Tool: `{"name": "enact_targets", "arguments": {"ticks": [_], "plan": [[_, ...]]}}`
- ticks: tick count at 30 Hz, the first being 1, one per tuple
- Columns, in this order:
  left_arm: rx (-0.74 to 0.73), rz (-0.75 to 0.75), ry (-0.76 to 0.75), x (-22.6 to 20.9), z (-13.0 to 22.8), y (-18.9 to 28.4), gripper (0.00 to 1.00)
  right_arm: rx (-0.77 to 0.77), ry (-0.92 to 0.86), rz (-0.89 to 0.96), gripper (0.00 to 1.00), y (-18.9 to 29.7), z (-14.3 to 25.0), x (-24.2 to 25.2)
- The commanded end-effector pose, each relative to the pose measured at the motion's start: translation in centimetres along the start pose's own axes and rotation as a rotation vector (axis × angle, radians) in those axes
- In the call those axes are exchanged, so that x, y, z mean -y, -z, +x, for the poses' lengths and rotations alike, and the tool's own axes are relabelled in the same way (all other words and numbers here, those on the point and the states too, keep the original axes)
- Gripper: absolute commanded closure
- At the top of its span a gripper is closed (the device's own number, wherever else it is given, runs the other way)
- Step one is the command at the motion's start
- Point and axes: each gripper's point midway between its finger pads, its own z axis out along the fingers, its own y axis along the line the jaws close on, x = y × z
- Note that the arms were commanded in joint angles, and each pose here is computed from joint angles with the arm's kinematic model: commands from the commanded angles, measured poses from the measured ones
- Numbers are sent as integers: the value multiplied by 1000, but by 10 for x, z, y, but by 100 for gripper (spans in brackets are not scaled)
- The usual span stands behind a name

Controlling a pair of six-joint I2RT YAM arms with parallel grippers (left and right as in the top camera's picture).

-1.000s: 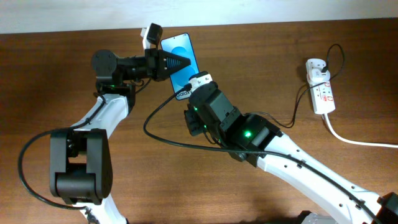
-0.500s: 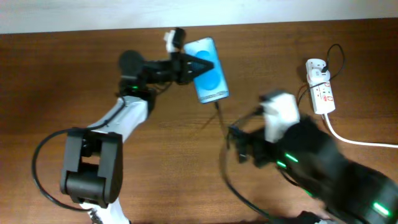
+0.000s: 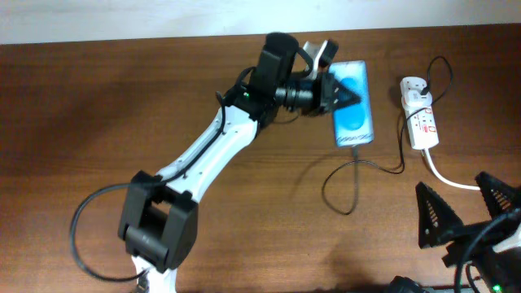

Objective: Plug charger to phone and switch on socket

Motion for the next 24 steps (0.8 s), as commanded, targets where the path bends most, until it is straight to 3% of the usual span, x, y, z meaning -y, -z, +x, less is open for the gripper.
{"name": "enact_targets", "arguments": {"ticks": [1,9,16,21,24], "plan": [[-45,-260,-39,-113,9,17,100,-44,16,36,1,-19,4,-8],[-94,-364,15,-195,15,66,99,-226,101,107,1,-84,36,-42],[-180,-397,115,-241,44,59,100,-302,73,153,1,-124,58,-61],[-220,-381,178,-253,59,55,100,-324,63,169,1,-132,65,-64],[-220,-399,179,-256,59,56,92,-320,60,167,1,-133,64,-66]]}}
